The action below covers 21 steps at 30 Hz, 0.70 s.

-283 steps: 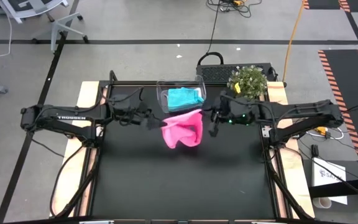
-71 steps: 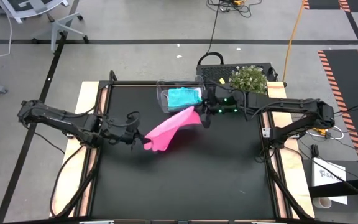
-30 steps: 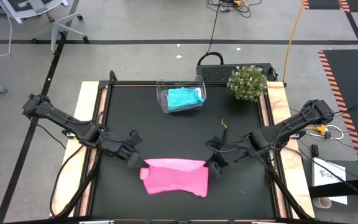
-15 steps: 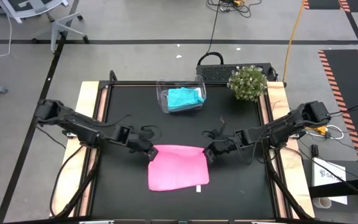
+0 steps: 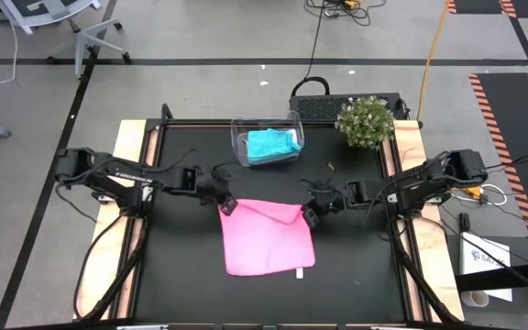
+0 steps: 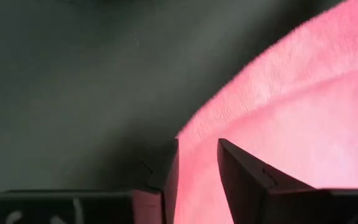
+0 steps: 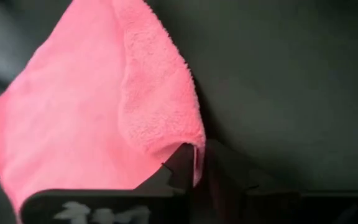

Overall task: Fold microfiber towels
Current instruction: Fold the pink microfiber cloth

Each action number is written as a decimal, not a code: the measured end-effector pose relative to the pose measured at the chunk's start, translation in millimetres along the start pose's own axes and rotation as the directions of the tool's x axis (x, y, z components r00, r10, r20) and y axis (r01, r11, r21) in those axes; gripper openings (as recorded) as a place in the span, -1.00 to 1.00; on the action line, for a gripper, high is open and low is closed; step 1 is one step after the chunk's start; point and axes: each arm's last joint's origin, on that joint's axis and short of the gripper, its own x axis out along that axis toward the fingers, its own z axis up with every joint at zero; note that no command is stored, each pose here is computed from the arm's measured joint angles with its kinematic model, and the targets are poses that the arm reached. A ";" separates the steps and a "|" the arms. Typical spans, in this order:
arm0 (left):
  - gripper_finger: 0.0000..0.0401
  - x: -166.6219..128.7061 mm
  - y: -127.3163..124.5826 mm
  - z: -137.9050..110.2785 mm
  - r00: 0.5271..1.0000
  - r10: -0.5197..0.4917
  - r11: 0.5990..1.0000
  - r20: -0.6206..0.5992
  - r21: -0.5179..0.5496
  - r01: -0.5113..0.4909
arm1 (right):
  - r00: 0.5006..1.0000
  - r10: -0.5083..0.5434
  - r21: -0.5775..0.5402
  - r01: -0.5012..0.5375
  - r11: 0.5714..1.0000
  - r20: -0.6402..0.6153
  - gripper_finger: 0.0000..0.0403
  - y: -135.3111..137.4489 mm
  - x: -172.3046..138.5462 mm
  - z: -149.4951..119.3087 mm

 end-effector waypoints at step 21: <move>-0.35 -3.9 -47.2 -35.4 0.987 -0.159 0.955 0.001 0.255 0.154 | 0.994 0.010 -0.099 0.001 0.995 0.113 -0.48 -16.8 -15.8 31.3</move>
